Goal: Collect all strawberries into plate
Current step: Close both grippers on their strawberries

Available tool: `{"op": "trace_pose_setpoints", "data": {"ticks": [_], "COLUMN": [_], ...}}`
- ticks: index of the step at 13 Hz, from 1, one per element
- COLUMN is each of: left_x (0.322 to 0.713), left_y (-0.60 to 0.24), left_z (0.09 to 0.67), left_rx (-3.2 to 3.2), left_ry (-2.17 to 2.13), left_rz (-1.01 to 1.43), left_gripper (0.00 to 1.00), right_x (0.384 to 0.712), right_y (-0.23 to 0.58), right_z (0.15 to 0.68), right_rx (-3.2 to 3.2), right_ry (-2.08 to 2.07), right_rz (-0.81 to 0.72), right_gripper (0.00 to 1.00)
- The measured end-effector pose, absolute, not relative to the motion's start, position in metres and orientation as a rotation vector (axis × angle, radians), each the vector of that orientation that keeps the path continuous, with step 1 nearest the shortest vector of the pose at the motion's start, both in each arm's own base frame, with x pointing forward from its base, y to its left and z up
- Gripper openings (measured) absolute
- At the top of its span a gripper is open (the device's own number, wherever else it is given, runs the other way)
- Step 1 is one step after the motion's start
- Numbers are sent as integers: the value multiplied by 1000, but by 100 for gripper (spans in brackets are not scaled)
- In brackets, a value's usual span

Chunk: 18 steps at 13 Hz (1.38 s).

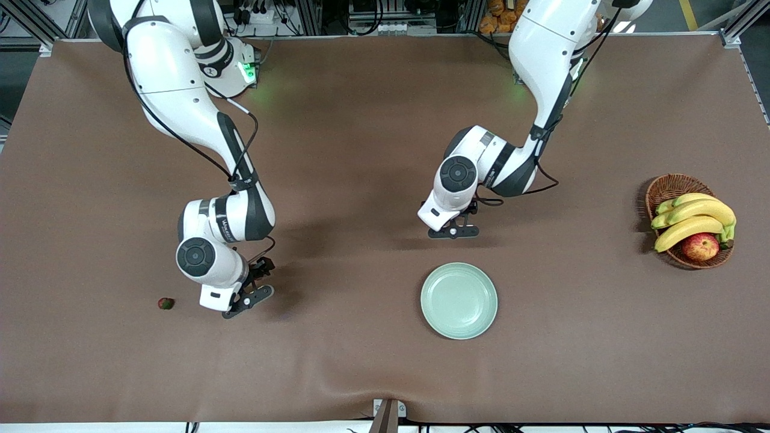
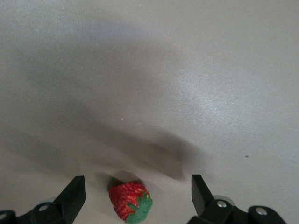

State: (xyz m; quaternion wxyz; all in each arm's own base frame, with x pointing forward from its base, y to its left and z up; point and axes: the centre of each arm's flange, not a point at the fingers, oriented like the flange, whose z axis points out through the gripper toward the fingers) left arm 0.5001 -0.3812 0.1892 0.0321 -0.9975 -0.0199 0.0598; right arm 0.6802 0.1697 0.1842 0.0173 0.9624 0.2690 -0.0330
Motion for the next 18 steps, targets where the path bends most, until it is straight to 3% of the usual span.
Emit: {"op": "trace_pose_setpoints", "data": {"ticks": [3,4,5,6,15,16,18], "left_x": [493,491,490,489,486,485,484], "left_y": [-378,-377,-376,-376,-378,-378,-378], "left_z": [188,188,187,187,185,185,183], "left_rx": [-3061,-3059,-3057,-3057,-3056,-3055,-3053], "left_ry": [-75,-74,-74,-73,-69,-69,-69], "left_rz": [199,202,205,206,214,215,219], "left_gripper": [83,75,75,69,64,56,56], "right_x": [676,675,675,675,673,672,673], "right_y": [167,167,167,167,167,167,166], "right_z": [178,177,177,176,175,175,175], "right_rx": [2994,2994,2999,3013,3054,3054,3055], "right_ry": [829,828,825,813,781,780,777], "right_rz": [-127,-130,-132,-132,-153,-155,-156], "right_gripper": [100,100,100,100,100,100,100]}}
